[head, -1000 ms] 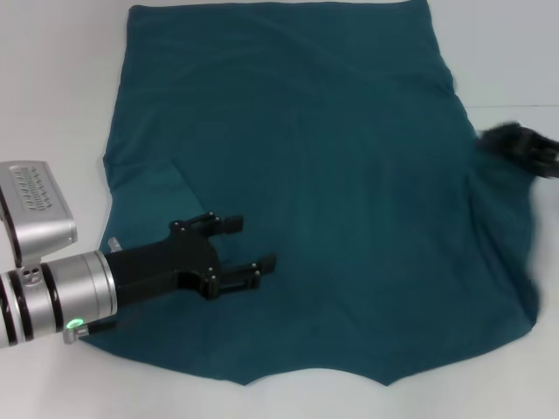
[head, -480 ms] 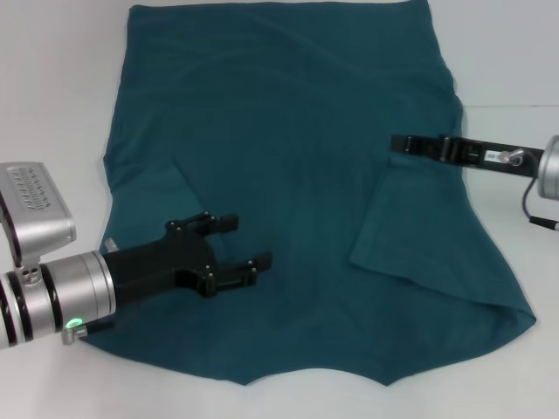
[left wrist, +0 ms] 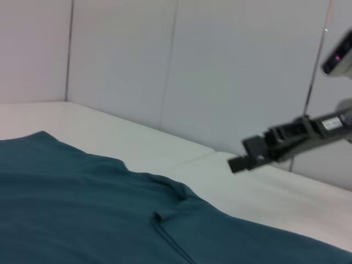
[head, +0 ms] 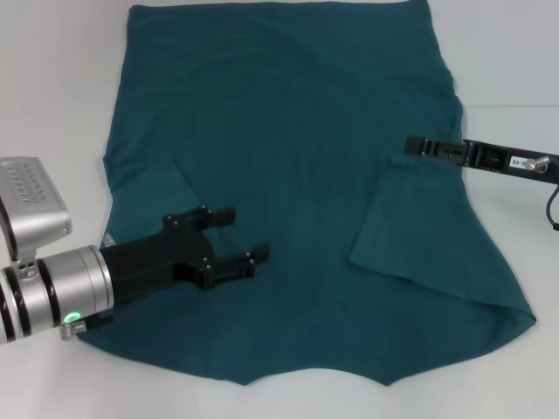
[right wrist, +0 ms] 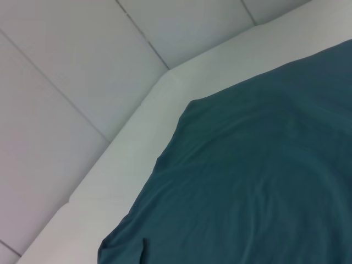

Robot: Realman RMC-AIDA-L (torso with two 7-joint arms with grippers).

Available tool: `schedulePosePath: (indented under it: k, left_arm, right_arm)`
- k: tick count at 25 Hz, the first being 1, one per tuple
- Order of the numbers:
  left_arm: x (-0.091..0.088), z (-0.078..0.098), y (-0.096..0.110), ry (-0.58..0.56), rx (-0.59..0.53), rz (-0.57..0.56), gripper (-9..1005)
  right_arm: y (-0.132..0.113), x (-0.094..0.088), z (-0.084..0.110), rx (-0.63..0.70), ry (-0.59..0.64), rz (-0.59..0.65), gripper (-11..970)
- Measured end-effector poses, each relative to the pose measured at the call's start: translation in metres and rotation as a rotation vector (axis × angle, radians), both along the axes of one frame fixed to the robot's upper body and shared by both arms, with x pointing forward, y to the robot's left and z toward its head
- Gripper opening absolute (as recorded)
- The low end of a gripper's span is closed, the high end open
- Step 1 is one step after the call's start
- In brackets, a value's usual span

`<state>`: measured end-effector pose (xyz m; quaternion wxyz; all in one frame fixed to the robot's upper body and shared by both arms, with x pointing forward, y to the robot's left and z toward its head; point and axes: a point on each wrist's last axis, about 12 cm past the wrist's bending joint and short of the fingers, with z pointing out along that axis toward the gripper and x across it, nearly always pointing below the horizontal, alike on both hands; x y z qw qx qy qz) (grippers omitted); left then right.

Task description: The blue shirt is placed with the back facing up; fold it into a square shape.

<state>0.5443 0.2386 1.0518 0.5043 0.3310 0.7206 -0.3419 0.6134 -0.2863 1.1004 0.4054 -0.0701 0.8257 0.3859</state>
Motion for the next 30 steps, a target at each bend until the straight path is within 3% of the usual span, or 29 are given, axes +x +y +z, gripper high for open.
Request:
schedulePosePath:
  k: [3,8,15,23,30]
  left_arm:
    - [0.0,0.001,0.005,0.016,-0.024,0.033,829]
    - [0.0,0.005,0.018,0.059,-0.052,0.085,829]
    - [-0.011,0.006,0.046,0.145,-0.075,0.192,832]
    - [-0.037,-0.001,0.091,0.245,-0.094,0.381,833]
    - [-0.06,-0.011,0.117,0.333,-0.083,0.483,831]
  right_arm:
    - [0.0,-0.004,-0.003,-0.001,-0.011,0.008,852]
    - [0.0,-0.009,-0.007,0.015,-0.023,0.007,912]
    - [0.004,-0.013,-0.012,0.024,-0.031,0.003,910]
    - [0.01,-0.015,-0.016,0.039,-0.026,-0.001,908]
    - [0.014,-0.015,-0.016,0.041,-0.017,0.015,906]
